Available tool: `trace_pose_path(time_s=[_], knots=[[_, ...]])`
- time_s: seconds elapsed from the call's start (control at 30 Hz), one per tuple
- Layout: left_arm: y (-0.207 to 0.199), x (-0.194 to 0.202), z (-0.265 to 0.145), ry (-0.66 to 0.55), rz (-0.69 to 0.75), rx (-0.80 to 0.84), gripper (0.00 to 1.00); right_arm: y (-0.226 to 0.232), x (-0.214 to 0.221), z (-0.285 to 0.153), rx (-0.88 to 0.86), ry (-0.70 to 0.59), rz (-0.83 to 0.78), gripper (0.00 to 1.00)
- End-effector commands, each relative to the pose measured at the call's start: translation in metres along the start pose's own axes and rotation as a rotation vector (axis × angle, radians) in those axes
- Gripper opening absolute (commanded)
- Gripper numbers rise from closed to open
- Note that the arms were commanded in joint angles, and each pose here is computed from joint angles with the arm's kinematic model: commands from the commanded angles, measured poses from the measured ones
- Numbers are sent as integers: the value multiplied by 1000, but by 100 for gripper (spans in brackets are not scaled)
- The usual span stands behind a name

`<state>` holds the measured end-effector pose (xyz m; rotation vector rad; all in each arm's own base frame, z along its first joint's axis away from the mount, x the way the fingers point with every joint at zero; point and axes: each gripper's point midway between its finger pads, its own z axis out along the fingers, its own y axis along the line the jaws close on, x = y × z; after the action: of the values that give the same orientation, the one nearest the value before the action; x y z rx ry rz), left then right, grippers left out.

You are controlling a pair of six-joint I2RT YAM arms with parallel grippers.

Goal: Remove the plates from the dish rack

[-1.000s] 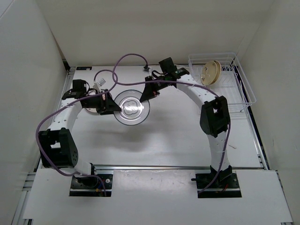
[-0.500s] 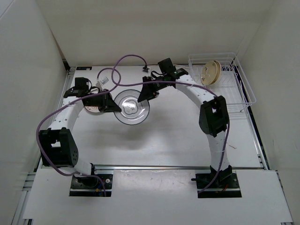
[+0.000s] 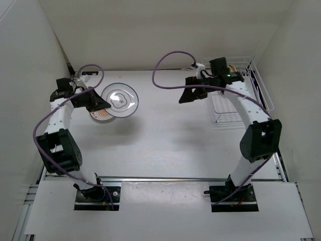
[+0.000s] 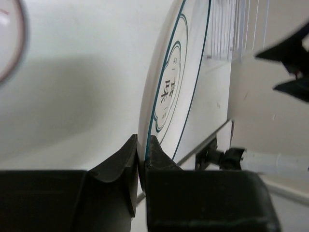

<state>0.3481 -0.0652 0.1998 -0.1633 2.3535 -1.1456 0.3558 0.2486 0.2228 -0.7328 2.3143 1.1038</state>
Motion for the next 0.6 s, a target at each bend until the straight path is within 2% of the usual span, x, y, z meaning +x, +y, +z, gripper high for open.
trace_pose_path(time_s=[0.0, 0.07, 0.23, 0.37, 0.57], knots=[[12, -53, -18, -109, -17, 29, 10, -19, 2, -42, 120, -61, -30, 98], [39, -69, -21, -125, -85, 20, 10, -18, 9, -57, 138, -78, -15, 99], [86, -110, -36, -190, -137, 13, 10, -28, 27, -87, 190, -108, 19, 99], [133, -116, -29, -181, -216, 11, 10, -30, 40, -94, 211, -100, 42, 99], [172, -106, -10, -143, -272, -38, 10, -28, 41, -98, 222, -106, 25, 99]])
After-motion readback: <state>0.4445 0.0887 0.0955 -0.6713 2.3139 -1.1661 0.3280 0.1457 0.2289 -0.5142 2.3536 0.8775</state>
